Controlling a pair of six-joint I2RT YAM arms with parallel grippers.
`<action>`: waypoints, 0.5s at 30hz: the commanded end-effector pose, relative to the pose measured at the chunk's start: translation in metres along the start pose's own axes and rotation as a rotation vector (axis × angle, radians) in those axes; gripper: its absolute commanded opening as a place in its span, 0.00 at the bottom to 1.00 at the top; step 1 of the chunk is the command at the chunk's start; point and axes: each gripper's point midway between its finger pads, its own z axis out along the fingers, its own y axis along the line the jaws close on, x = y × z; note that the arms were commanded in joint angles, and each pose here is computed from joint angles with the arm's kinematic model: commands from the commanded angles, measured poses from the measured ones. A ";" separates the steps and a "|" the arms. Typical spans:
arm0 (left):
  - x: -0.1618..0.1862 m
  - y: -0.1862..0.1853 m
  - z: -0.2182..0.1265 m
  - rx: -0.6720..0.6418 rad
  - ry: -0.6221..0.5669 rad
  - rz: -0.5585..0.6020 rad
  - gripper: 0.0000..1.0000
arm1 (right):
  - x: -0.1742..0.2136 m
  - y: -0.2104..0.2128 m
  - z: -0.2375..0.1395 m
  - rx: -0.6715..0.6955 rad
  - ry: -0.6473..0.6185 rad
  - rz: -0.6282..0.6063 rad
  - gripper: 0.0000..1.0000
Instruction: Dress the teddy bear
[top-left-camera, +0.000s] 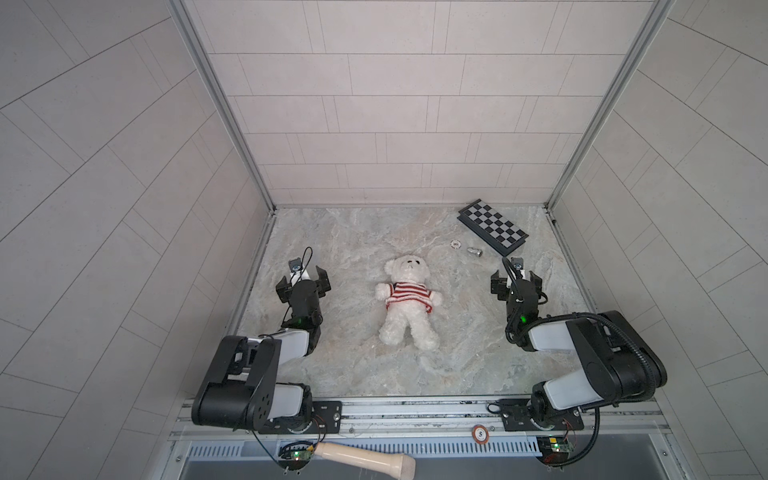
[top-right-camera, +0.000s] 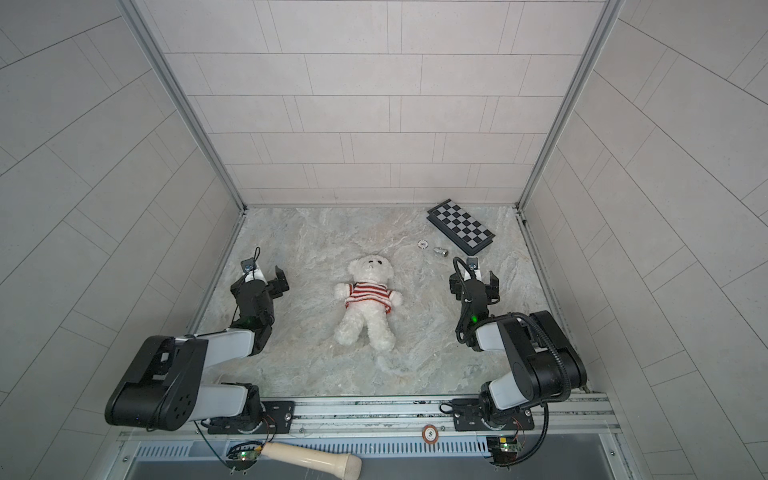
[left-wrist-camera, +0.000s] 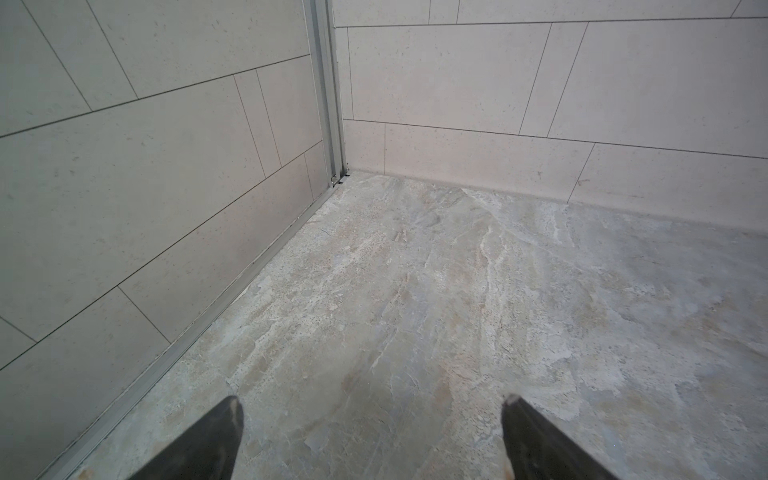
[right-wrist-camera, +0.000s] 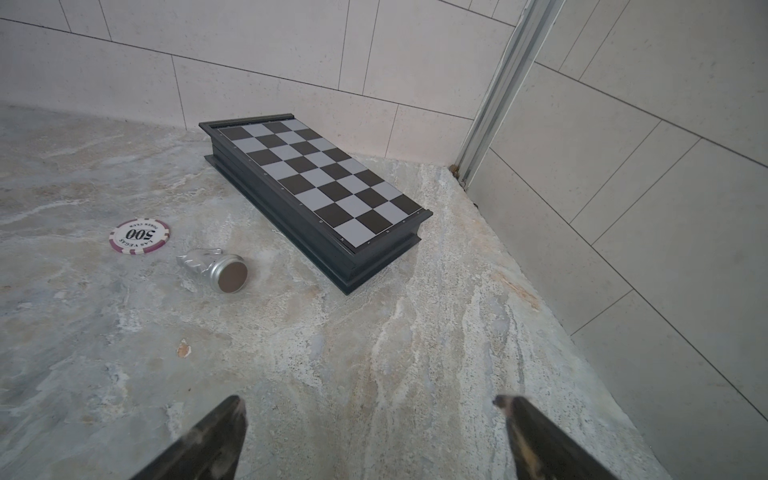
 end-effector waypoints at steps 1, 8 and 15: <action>-0.018 -0.002 0.004 0.006 -0.051 -0.035 1.00 | -0.006 0.002 0.006 -0.002 -0.025 0.003 0.99; -0.016 -0.007 0.007 0.022 -0.037 -0.017 1.00 | 0.003 0.005 0.013 0.007 -0.004 -0.006 0.99; -0.010 -0.023 0.013 0.065 -0.024 0.039 1.00 | 0.005 0.002 0.022 0.009 0.034 0.008 0.99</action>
